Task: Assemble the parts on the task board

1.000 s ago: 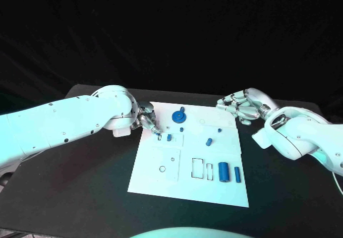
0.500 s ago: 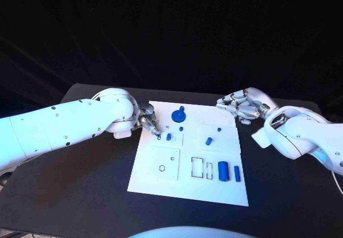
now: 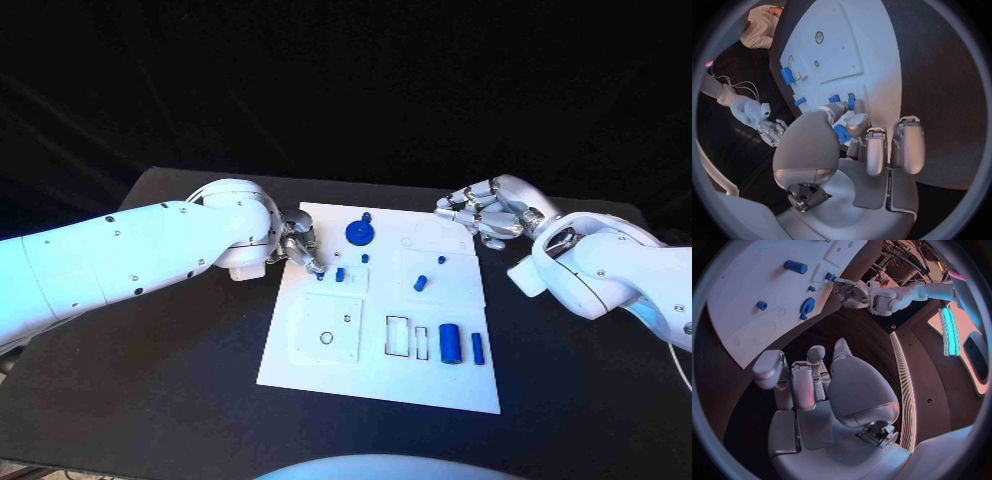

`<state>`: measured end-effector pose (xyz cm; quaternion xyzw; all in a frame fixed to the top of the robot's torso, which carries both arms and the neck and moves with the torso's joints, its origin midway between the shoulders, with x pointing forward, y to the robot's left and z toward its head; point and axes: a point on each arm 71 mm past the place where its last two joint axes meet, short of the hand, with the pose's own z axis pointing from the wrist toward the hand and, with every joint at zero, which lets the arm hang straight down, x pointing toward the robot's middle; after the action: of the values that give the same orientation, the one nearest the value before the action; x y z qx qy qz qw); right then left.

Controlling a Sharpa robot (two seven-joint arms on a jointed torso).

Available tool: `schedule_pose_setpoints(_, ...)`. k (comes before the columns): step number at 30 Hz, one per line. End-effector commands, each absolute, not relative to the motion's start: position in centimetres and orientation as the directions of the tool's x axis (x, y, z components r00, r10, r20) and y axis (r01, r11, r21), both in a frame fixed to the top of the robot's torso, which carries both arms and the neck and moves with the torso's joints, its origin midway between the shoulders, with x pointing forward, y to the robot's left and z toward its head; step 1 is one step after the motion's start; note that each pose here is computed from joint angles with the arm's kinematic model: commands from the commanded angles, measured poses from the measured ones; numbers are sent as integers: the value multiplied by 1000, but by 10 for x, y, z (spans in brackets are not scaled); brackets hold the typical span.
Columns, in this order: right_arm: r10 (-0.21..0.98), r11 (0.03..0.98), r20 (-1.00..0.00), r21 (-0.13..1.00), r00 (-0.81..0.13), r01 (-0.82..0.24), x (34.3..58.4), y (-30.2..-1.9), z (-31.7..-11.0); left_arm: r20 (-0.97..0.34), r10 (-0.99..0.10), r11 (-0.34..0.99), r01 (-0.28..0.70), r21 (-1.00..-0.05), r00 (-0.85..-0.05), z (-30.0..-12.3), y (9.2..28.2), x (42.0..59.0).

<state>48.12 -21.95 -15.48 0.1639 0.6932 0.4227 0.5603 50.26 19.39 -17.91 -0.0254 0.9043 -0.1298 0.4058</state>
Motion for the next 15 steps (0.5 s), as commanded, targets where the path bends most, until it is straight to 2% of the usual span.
schedule_pose_setpoints(1, 687, 591, -646, 764, -333, -261, 480, -217, -155, -716, -124, 969, 73, -238, -687, -184, 193, 501)
schedule_pose_setpoints(15, 687, 591, -645, 764, -335, -259, 480, -217, -156, -707, -91, 972, 91, -215, -701, -185, 194, 499)
